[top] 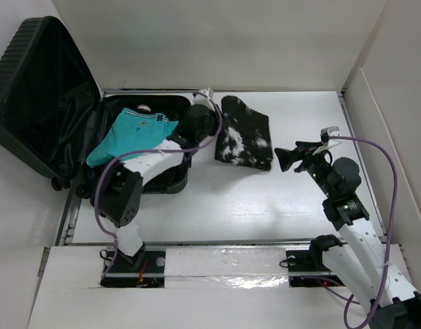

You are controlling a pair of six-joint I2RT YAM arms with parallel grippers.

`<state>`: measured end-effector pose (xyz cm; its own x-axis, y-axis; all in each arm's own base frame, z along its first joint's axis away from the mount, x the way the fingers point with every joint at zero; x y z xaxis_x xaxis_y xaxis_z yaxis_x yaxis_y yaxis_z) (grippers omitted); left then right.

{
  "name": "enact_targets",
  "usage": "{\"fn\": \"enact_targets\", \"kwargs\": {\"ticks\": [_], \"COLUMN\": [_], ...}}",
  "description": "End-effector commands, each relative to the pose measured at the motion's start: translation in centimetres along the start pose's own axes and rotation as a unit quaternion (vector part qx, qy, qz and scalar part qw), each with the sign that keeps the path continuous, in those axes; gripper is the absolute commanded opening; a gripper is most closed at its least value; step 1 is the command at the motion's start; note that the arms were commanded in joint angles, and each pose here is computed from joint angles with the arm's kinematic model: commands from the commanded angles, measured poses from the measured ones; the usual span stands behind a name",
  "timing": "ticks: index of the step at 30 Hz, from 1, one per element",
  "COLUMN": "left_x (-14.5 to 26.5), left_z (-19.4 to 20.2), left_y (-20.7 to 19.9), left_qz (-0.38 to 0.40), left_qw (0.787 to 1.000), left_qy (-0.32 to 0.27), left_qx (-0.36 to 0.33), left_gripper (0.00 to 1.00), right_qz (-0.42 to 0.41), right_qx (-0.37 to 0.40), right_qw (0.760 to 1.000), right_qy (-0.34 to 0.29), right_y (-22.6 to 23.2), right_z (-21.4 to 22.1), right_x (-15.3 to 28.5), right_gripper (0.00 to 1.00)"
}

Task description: Pack the luggage

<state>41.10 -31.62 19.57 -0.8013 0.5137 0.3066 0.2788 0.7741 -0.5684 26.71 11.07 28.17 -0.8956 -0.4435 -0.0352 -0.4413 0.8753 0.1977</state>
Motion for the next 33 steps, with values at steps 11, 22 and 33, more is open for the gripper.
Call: {"fn": "enact_targets", "kwargs": {"ticks": [11, 22, 33], "left_x": [12.3, 21.1, 23.7], "left_z": [-22.6, -21.2, -19.7], "left_y": [11.0, 26.9, 28.8], "left_qz": [-0.097, -0.257, -0.329], "left_qw": [0.98, 0.943, 0.917], "left_qy": [-0.169, -0.207, -0.208], "left_qx": [-0.033, 0.046, 0.085], "left_gripper": [0.0, 0.0, 0.0], "right_qz": [-0.015, -0.024, -0.028], "right_qx": [0.02, 0.024, 0.024], "right_qw": [0.999, 0.999, 0.999], "right_qy": [-0.041, -0.043, -0.04], "right_y": [1.4, 1.9, 2.0], "right_z": [-2.8, -2.9, -2.8], "right_x": [1.3, 1.4, 1.2], "right_gripper": [0.92, 0.92, 0.93]}}
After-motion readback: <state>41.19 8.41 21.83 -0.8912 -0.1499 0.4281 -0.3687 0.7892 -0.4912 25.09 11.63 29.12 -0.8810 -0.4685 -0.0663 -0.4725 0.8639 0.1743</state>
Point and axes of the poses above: each gripper's point midway between its finger pads, its own x axis back along the fingers, its own y axis along the line the jaws close on, z = x × y, the point moved 2 cm from there along x, back along the fingers, and after that the axes turned 2 degrees about x, right-handed, at the moved point
